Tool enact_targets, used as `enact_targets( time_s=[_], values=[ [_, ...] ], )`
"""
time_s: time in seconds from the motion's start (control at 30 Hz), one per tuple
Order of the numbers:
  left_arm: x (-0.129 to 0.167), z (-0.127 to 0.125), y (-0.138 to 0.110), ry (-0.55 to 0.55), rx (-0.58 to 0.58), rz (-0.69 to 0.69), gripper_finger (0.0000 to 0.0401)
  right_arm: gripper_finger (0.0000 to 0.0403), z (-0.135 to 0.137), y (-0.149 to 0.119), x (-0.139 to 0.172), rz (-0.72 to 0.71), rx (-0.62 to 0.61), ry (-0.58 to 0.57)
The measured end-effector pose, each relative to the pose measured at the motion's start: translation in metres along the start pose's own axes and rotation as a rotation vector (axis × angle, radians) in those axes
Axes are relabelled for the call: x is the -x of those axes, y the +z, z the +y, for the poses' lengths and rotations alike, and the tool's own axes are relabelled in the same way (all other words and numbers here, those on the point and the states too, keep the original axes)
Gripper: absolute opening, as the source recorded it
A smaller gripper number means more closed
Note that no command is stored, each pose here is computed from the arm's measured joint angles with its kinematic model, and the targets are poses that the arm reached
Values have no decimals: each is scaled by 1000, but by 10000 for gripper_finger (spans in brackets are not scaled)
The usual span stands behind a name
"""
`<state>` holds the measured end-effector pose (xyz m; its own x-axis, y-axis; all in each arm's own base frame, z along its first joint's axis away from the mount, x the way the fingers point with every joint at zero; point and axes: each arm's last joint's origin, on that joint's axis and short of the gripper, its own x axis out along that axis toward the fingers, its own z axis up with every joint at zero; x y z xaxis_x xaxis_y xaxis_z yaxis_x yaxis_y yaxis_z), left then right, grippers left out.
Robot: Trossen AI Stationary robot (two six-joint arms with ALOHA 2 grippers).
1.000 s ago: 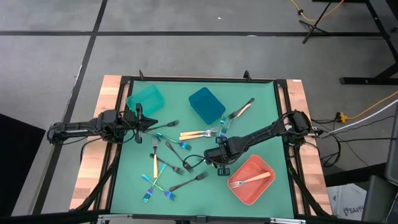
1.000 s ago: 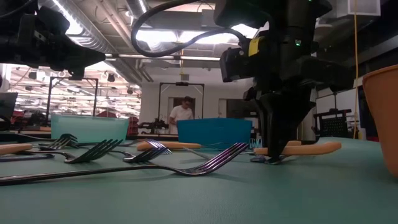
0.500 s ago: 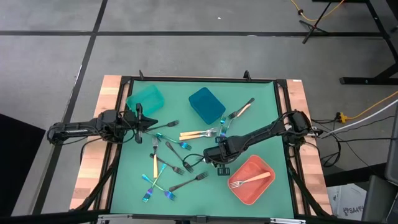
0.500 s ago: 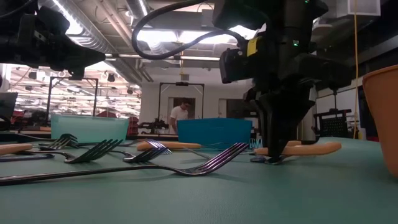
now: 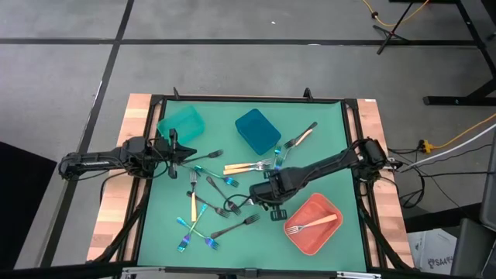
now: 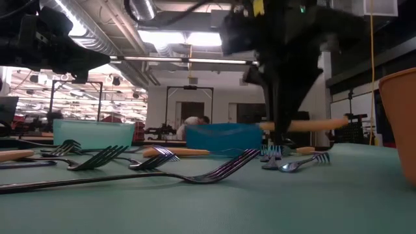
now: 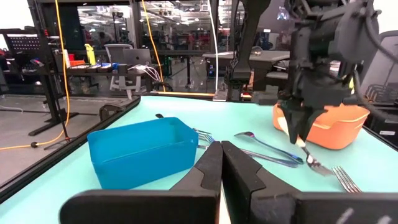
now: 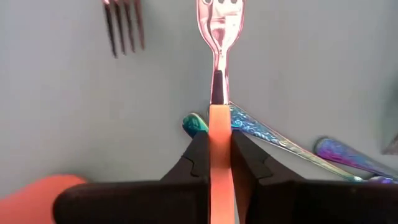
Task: Sort silverware by color (type)
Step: Put the orange fork into the orange bin
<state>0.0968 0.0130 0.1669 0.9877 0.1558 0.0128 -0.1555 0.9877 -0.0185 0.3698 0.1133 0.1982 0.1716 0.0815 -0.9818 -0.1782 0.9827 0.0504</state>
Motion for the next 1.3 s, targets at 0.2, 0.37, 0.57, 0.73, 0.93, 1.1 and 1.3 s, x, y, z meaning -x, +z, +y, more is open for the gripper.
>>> enact_targets(
  time_s=[0.2,0.37,0.57,0.73,0.93,1.1,1.3],
  values=[
    [0,0,0,0,0,0,0,16,5,8,25,10,19,1],
    [0,0,0,0,0,0,0,17,20,13,48,-2,92,7],
    [0,0,0,0,0,0,0,17,43,13,74,-13,150,21],
    [0,0,0,0,0,0,0,17,61,8,93,3,173,27],
    [0,0,0,0,0,0,0,17,82,-4,101,52,153,-2],
    [0,0,0,0,4,0,0,17,96,-18,112,66,120,-55],
    [0,0,0,-1,5,0,0,17,110,-39,131,65,86,-116]
  ],
)
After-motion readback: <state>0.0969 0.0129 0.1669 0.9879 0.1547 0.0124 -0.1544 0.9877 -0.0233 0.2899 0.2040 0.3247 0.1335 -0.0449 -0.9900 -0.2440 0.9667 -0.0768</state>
